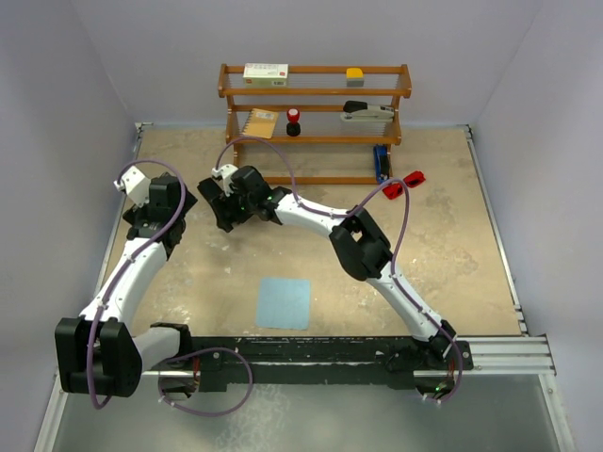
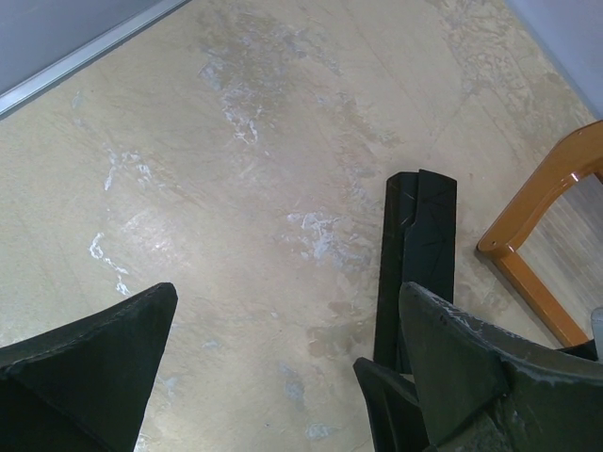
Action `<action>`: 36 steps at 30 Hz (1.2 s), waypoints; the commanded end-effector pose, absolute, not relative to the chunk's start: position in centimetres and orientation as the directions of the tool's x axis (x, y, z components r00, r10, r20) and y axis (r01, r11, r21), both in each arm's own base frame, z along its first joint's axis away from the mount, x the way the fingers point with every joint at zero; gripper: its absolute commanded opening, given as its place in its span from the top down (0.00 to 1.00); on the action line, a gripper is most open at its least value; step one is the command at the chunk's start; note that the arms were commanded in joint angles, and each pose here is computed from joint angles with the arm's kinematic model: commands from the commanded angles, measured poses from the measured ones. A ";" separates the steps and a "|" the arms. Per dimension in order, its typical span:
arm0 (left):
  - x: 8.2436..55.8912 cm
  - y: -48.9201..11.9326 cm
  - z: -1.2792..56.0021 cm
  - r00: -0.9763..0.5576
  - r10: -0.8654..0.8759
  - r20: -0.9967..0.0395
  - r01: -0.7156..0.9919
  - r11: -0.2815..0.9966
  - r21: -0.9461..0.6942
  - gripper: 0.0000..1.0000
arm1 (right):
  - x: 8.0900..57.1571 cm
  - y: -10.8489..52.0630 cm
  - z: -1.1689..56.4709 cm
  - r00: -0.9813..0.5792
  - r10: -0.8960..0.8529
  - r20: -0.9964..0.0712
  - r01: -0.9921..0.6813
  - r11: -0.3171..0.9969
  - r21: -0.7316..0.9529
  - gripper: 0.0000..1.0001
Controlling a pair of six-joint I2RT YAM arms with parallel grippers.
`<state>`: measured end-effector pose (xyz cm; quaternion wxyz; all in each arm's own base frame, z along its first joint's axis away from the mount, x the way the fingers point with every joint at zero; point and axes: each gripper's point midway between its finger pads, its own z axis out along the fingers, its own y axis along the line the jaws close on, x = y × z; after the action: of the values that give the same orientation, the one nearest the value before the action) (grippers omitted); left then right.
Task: Organize the sunglasses
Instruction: Pick up the sunglasses case from the center of the board.
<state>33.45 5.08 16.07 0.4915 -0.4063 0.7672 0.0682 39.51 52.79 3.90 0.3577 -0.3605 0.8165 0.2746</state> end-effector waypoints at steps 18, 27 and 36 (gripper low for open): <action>33.6 5.0 16.2 -0.176 -0.558 -0.811 -0.671 0.671 -0.316 0.01 | 39.4 51.5 7.4 -0.480 -0.303 -0.823 -0.736 0.650 0.190 0.76; 33.8 4.7 16.0 -0.188 -0.564 -0.804 -0.661 0.678 -0.321 0.01 | 38.6 46.5 10.1 -0.453 -0.287 -0.844 -0.684 0.719 0.123 0.81; 34.3 4.2 15.8 -0.194 -0.578 -0.792 -0.648 0.682 -0.339 0.02 | 37.0 36.7 10.9 -0.498 -0.228 -0.837 -0.535 0.840 0.089 0.81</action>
<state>33.56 4.27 15.47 0.4851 -0.3980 0.7772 0.0480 35.72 39.73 6.65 0.3854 -0.2821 0.8595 0.1819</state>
